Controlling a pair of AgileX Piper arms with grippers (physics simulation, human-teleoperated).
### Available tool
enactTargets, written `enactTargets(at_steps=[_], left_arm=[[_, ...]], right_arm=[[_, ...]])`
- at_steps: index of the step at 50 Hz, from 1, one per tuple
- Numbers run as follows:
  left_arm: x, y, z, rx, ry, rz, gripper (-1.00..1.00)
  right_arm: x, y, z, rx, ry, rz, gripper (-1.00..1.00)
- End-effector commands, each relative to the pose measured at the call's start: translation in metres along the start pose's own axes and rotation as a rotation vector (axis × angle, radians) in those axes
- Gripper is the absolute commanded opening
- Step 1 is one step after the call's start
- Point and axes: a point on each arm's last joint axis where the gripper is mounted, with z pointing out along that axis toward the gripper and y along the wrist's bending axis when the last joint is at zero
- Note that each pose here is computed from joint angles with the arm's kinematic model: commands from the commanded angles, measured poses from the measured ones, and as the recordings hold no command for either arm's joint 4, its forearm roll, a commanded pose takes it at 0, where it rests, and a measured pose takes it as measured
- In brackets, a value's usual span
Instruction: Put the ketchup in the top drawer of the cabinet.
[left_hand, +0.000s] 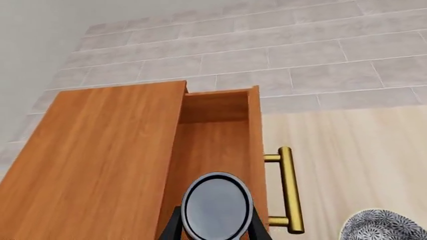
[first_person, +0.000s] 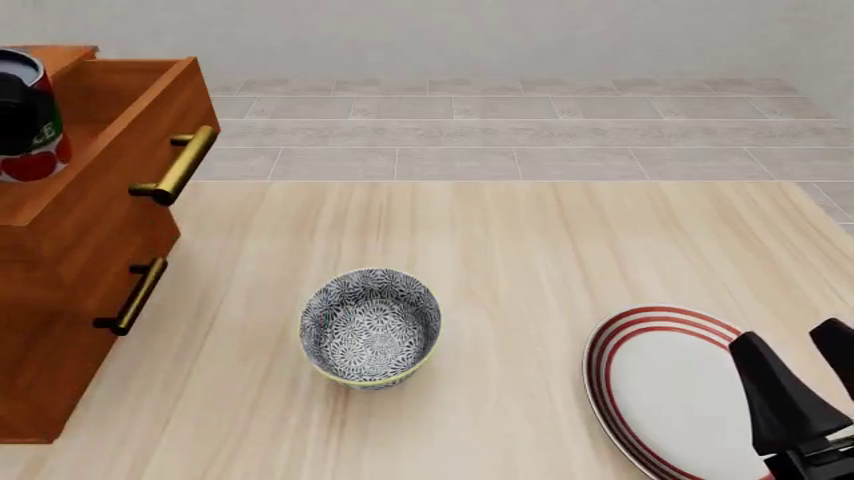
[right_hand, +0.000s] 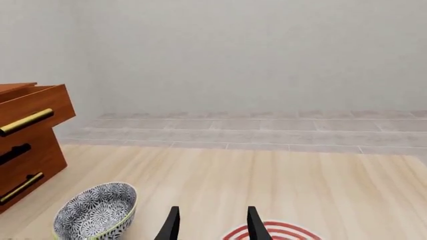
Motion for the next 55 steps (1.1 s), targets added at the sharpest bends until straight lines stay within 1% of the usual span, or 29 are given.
enactTargets(at_steps=[1,5,6,8,16,30,36,37,45,47,55], left_arm=[[0.003,0.005,0.005,-0.021,0.006,0.028,-1.00],[0.005,0.005,0.005,-0.023,0.008,0.041,-1.00],[0.005,0.004,0.005,-0.020,0.010,0.032,-1.00],[0.007,0.005,0.006,-0.024,0.011,0.037,-1.00],[0.020,0.002,0.016,-0.014,0.034,0.039,-1.00],[0.017,0.002,0.015,-0.015,0.027,0.028,-1.00],[0.020,0.000,0.015,-0.008,0.029,0.026,-1.00],[0.021,0.000,0.015,-0.008,0.030,0.027,1.00],[0.015,0.001,0.009,-0.010,0.018,0.030,1.00],[0.015,0.001,0.009,-0.010,0.021,0.022,1.00],[0.016,0.000,0.008,-0.009,0.019,0.030,1.00]], right_arm=[[0.001,0.000,0.001,-0.001,0.004,0.000,1.00],[0.002,0.000,0.001,-0.001,0.004,0.000,1.00],[0.001,0.000,0.001,0.000,0.004,0.000,1.00],[0.001,0.000,0.000,0.000,0.004,0.000,1.00],[0.001,0.000,0.000,0.001,0.006,-0.001,1.00],[0.002,0.000,0.001,0.000,0.009,-0.005,1.00],[0.002,0.000,0.001,-0.006,0.008,-0.005,1.00],[0.002,0.000,0.001,-0.007,0.008,-0.005,1.00],[0.003,0.000,0.001,-0.009,0.008,-0.004,1.00],[0.003,0.000,0.001,-0.009,0.008,-0.004,1.00],[0.001,0.001,-0.001,-0.015,-0.001,0.000,1.00]])
